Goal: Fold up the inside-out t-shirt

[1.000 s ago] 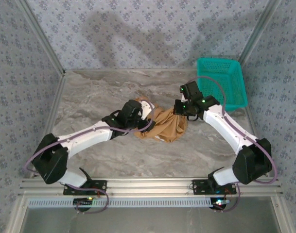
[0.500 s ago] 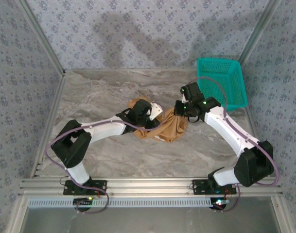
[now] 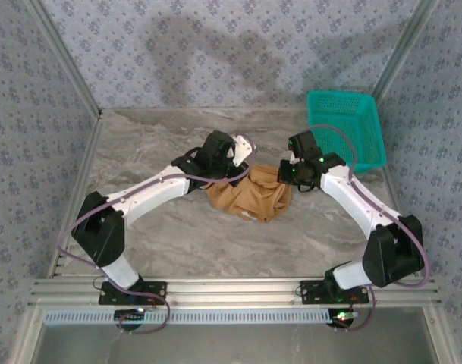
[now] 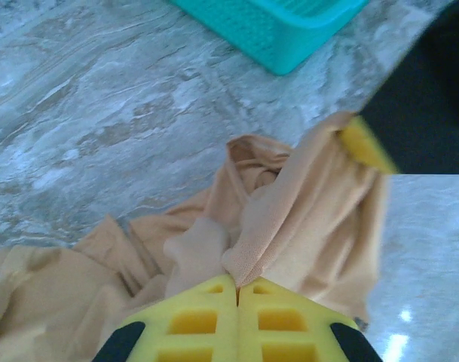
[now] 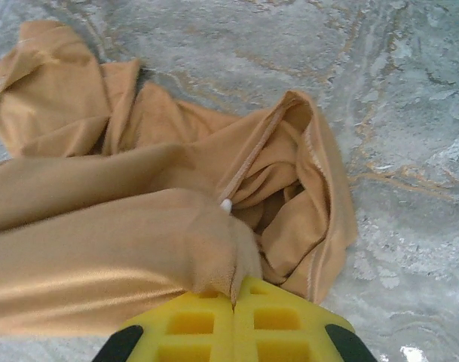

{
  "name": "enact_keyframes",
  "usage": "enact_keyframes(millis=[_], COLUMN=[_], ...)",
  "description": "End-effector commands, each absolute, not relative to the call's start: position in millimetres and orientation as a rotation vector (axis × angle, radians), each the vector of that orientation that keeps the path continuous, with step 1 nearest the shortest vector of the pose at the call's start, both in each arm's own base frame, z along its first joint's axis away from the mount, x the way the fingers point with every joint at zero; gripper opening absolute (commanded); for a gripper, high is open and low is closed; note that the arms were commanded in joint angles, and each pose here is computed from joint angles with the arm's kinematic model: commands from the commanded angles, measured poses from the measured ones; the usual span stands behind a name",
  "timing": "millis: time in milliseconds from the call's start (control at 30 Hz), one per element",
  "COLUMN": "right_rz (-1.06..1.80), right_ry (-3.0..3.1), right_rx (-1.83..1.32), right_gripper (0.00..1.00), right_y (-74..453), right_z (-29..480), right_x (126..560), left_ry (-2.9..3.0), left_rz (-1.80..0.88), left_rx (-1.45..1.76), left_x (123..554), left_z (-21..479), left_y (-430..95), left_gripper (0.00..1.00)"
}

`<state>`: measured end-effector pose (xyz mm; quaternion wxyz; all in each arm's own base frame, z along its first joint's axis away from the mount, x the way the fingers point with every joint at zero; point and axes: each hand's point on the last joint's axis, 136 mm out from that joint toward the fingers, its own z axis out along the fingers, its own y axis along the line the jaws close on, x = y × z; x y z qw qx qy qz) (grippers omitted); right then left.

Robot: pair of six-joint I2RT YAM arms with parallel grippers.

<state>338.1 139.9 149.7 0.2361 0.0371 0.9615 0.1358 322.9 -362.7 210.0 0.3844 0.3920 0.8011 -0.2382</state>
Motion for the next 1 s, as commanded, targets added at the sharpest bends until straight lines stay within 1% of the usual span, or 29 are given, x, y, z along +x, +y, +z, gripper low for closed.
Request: enact_keyframes(millis=[0,33,67,100,167,233,300,333,467,533,633,700,833,900,967], right_rz=[0.404,0.437,0.461,0.466,0.467,0.483,0.542,0.600,0.847,0.903,0.930,0.929,0.918,0.876,0.830], right_ry=[2.624,2.621,2.634,2.641,2.644,2.626,2.621,2.590,2.516,2.480,2.439,2.425,2.410,2.404,2.396], right_rx=[0.079,0.084,0.099,0.114,0.156,0.197,0.211,0.213,0.287,0.317,0.362,0.393,0.457,0.500,0.539], right_gripper=[0.02,0.09,0.21,0.30,0.35,0.36,0.36,0.34,0.33,0.33,0.36,0.43,0.50,0.51,0.49], right_y=[145.9,151.6,155.0,156.1,155.5,154.1,159.6,167.1,206.4,222.3,237.0,240.5,243.9,241.9,237.9], right_z=[154.3,160.4,161.4,162.6,164.2,169.1,161.7,165.1,155.8,152.9,151.3,150.7,145.6,140.4,132.7], right_x=[356.8,360.5,359.2,357.2,348.8,340.5,325.3,321.5,309.3,308.1,312.8,319.9,333.8,341.5,349.9], left_ry=[2.094,2.113,2.138,2.164,2.234,2.285,2.325,2.335,2.348,2.354,2.356,2.355,2.354,2.346,2.337], left_rz=[-0.755,-0.779,-0.807,-0.829,-0.866,-0.900,-0.911,-0.909,-0.911,-0.912,-0.911,-0.912,-0.913,-0.918,-0.929], left_rx=[0.986,0.972,0.956,0.937,0.882,0.835,0.805,0.796,0.775,0.771,0.764,0.760,0.754,0.747,0.740], left_x=[308.0,308.5,309.1,310.4,315.7,320.0,322.3,323.3,324.7,324.4,323.9,322.9,321.4,321.1,320.7], left_z=[221.4,218.0,213.0,208.6,197.3,189.5,182.1,180.1,177.0,175.6,177.1,178.1,180.0,182.4,183.7], left_y=[-364.1,-364.1,-364.1,-363.7,-360.2,-357.8,-355.7,-354.7,-353.2,-352.3,-351.3,-350.4,-348.9,-348.5,-349.0], left_gripper=[0.00,0.00,0.00,0.00,0.00,0.00,0.00,0.00,0.00,0.00,0.00,0.00,0.00,0.00,0.00])
